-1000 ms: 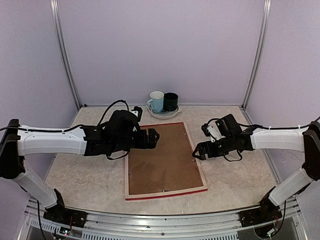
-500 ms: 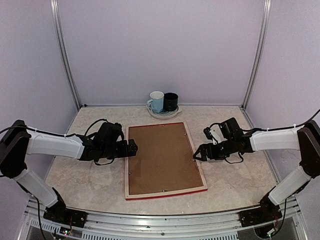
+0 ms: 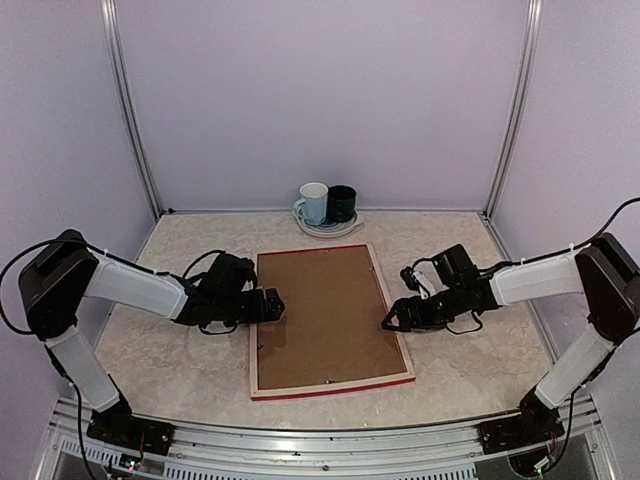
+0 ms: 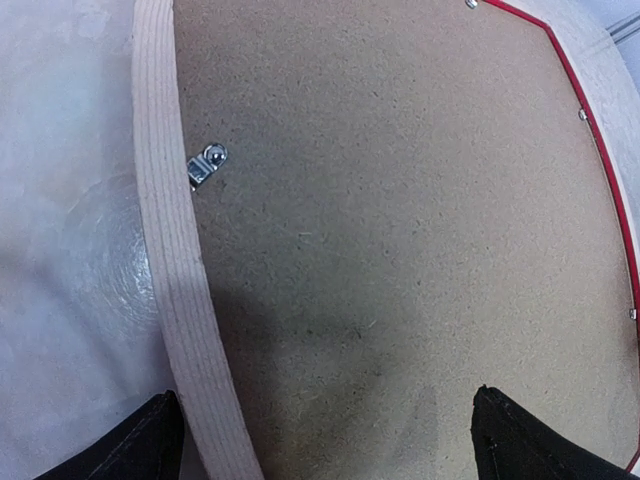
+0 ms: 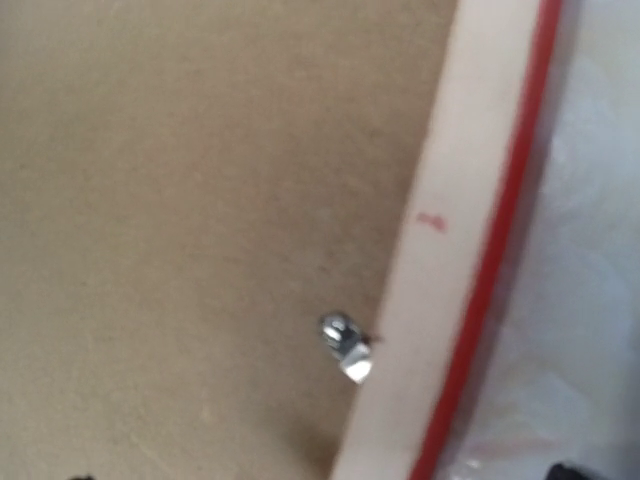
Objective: Put the photo into the frame
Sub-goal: Rotate the photo frame at the center of the board.
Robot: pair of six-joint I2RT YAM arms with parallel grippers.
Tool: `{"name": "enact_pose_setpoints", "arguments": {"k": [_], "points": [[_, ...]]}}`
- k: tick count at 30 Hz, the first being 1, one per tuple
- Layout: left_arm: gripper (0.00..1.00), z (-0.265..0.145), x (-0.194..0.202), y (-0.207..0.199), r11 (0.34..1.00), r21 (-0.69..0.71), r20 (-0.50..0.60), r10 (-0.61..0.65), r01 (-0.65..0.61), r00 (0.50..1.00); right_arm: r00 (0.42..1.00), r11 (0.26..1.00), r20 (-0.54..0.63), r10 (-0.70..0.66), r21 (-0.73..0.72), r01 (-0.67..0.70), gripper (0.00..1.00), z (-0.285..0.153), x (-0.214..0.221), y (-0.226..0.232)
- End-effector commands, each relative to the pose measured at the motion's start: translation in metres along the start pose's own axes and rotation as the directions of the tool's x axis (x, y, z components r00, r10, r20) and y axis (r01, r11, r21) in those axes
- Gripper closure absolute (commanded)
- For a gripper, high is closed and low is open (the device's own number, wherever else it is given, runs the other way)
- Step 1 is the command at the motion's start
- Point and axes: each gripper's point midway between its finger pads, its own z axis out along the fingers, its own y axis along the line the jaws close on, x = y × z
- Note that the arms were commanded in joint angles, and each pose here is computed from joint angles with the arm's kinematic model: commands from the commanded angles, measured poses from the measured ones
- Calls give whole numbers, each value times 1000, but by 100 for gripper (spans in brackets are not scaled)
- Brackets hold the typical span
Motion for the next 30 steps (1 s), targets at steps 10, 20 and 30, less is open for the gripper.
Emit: {"name": "enact_pose_setpoints", "arguments": {"k": [10,20,30], "points": [[1,13,-7,-16,998,65,-5,-9,9,1000,998,997,-55,-42,-73,38,2,12,21,11],[1,16,-5,-31,995,94,-12,21,-20,1000,991,994,-98,-89,-65,83,2,14,38,18],[1,27,-5,-47,992,113,-24,53,-50,998,983,989,-121,-137,-77,129,2,11,56,31]]}}
